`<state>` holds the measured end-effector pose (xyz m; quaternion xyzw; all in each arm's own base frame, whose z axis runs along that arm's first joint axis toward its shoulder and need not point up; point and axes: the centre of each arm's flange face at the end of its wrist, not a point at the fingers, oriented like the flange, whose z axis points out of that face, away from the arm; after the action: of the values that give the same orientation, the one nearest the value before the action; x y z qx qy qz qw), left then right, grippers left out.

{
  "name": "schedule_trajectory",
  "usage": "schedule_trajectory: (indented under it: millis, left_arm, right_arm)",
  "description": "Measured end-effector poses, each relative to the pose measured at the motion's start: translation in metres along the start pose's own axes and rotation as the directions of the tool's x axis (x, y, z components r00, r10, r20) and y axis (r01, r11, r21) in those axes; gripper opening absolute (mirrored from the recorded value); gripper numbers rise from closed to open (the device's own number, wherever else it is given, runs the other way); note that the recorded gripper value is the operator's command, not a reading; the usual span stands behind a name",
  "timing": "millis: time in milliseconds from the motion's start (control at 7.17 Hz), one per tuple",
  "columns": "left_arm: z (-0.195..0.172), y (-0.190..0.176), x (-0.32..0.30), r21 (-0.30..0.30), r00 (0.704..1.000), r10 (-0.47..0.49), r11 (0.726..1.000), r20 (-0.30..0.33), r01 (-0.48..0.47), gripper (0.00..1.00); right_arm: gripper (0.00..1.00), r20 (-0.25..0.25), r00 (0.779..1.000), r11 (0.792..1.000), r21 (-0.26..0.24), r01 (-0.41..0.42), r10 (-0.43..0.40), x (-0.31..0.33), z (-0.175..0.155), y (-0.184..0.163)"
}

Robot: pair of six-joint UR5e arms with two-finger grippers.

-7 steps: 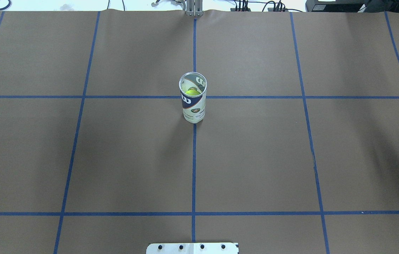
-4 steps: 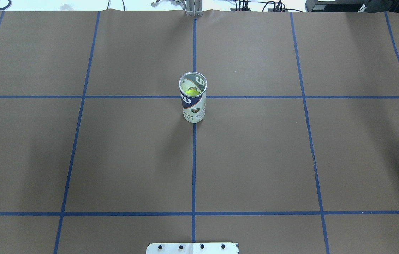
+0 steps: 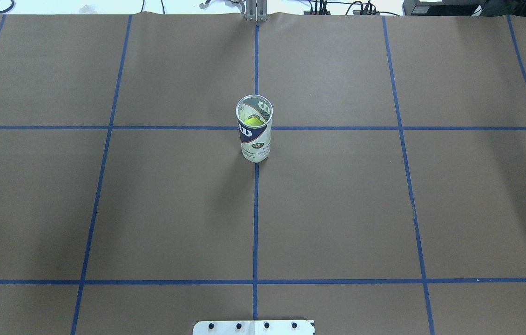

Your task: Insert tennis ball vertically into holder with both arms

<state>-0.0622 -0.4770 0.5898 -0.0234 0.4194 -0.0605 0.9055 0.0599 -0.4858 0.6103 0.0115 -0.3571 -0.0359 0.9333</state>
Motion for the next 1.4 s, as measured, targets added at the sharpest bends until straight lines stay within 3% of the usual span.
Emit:
schedule_trajectory:
  millis: [419,698,1395]
  left_arm:
    - [0.012,0.019,-0.024,-0.017,0.999,0.021,1.000,0.032,-0.021,1.00]
    - [0.013,0.016,-0.028,0.013,0.998,0.052,0.999,0.033,-0.052,1.00]
    - [0.021,-0.001,-0.032,0.026,0.997,0.070,0.997,0.023,-0.070,1.00]
  right_arm:
    - [0.99,-0.025,0.999,0.999,-0.022,-0.037,0.037,0.029,0.000,0.021]
    - [0.99,-0.054,0.997,0.998,-0.026,-0.064,0.062,0.036,0.002,0.025]
    - [0.99,-0.061,0.994,0.994,-0.048,-0.095,0.092,0.040,0.016,0.021]
